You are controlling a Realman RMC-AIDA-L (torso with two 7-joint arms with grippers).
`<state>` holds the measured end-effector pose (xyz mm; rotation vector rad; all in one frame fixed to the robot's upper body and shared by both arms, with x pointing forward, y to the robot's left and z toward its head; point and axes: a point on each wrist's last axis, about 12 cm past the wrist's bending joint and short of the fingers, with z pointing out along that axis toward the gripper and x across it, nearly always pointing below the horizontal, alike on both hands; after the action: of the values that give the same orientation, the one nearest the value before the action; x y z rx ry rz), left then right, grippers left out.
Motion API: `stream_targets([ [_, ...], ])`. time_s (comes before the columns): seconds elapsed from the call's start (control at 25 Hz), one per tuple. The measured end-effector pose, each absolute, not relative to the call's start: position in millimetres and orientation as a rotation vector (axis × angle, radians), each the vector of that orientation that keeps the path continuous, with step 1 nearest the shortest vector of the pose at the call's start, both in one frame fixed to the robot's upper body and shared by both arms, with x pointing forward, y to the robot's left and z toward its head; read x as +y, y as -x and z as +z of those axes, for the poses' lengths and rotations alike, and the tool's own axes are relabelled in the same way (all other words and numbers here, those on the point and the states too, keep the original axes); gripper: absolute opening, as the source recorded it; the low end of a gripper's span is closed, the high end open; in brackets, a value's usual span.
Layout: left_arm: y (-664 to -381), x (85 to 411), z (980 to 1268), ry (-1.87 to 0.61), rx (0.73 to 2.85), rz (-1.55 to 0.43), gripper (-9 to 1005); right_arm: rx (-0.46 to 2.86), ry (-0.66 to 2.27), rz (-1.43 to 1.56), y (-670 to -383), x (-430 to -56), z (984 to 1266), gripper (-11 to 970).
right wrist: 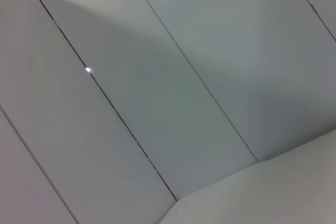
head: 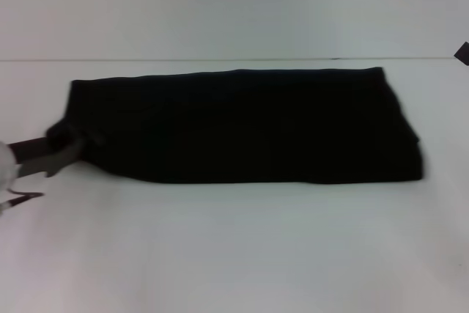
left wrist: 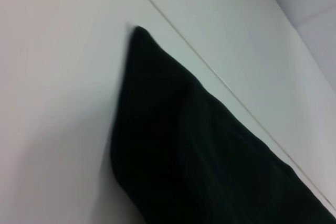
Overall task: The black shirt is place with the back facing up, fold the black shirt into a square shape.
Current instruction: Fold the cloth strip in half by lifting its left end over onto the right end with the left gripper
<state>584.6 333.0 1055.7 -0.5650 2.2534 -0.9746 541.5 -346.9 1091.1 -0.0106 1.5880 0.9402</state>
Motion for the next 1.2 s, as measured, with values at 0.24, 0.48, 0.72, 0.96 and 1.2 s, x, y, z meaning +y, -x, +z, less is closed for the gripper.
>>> stream_targets([
  [0.24, -576, 370, 1063, 0.679, 2.194, -0.888, 111, 1.596, 0.005, 0.925, -543, -350, 1092, 698],
  [0.48, -579, 385, 1070, 0.706, 2.206, -0.793, 111, 1.611, -0.006, 0.902, -541, -354, 1088, 697],
  [0.72, -599, 359, 1087, 0.563, 2.228, -0.874, 111, 1.644, -0.025, 0.851, -537, -360, 1082, 698],
  [0.96, -629, 310, 1124, 0.326, 2.229, -1.000, 111, 1.651, -0.021, 0.805, -536, -361, 1078, 698],
  [1.2, -655, 213, 1158, -0.052, 2.262, -1.075, 112, 1.658, -0.034, 0.798, -537, -359, 1076, 698],
])
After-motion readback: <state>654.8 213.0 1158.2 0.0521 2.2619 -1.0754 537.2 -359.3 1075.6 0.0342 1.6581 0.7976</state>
